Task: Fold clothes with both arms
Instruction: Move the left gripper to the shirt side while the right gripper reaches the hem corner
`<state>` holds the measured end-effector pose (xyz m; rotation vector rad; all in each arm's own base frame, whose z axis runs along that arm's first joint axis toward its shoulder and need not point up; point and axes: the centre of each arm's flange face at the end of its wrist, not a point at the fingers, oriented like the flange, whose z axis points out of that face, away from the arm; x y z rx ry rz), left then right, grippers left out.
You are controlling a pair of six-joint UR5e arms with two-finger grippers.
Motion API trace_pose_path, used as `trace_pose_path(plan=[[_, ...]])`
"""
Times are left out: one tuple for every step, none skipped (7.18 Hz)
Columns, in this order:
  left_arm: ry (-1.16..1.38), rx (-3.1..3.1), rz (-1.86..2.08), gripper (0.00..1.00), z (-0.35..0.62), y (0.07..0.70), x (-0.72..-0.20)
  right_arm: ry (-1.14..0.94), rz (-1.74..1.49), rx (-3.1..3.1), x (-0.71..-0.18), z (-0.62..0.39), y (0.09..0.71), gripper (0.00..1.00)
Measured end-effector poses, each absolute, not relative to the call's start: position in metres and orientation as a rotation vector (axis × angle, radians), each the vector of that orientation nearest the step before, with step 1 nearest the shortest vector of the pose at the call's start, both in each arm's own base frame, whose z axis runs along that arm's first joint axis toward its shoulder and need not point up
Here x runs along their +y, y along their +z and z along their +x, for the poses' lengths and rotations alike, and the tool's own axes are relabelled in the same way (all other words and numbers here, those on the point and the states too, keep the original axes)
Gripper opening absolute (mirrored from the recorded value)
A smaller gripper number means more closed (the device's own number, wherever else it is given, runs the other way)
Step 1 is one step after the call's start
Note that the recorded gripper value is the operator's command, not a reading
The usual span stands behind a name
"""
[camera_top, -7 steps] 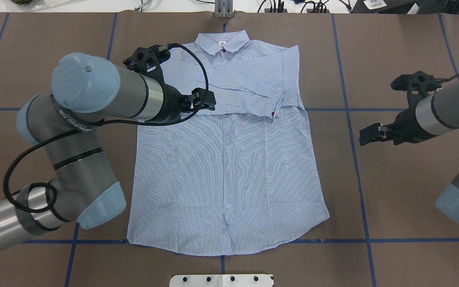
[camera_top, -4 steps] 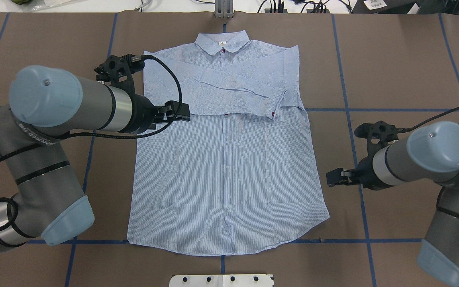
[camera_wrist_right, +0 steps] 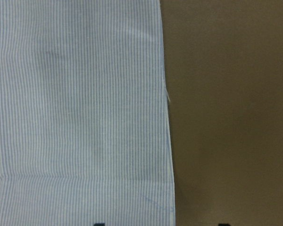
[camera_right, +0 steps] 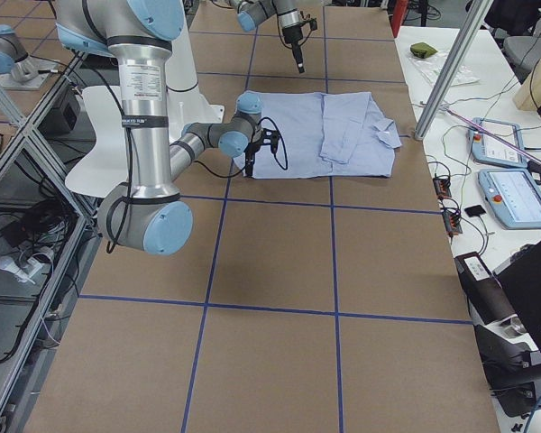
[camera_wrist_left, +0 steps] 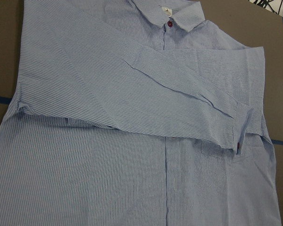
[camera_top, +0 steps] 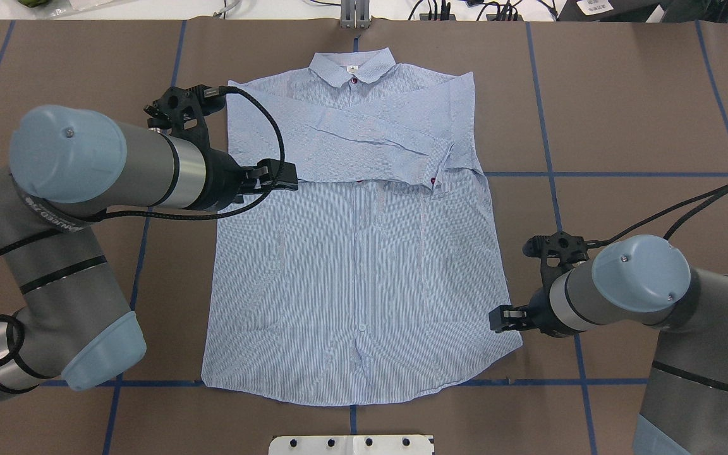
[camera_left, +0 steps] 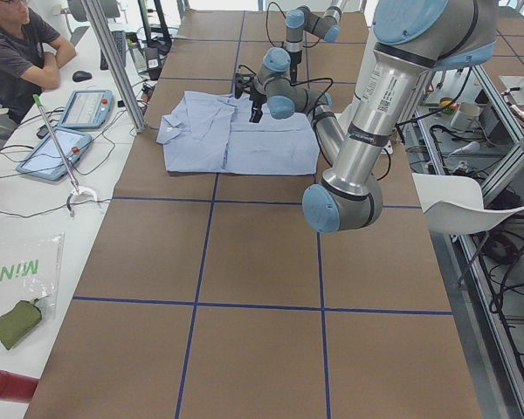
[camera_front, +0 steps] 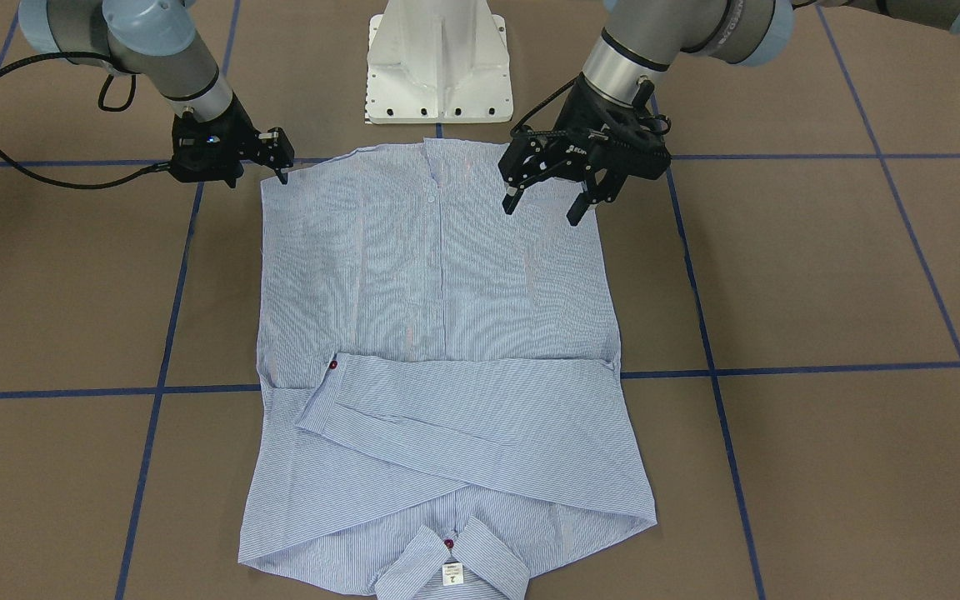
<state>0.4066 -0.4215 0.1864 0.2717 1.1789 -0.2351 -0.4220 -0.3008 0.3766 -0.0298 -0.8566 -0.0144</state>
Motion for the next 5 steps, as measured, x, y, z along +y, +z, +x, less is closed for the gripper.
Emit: trace_pose_path(plan=[[-0.236,1.178,0.273,0.99,0.4066,0.1865,-0.4217,-0.018,-0.035,-0.851,-0.3044,-0.4351,0.3787,0.75],[-0.237,1.178,0.274,0.99,0.4066,0.1865,-0.4218,-0.021,-0.038,-0.849,-0.3063,-0.4423,0.3788,0.75],[-0.238,1.177,0.276,0.99,0.4065,0.1865,-0.422,-0.021,-0.04,-0.846,-0.3071,-0.4447,0.38,0.75],[-0.241,1.176,0.279,0.99,0.4064,0.1866,-0.4224,-0.02,-0.043,-0.842,-0.3068,-0.4446,0.3822,0.73],[-0.243,1.175,0.282,0.99,0.4063,0.1867,-0.4227,-0.019,-0.047,-0.838,-0.3063,-0.4438,0.3844,0.66]])
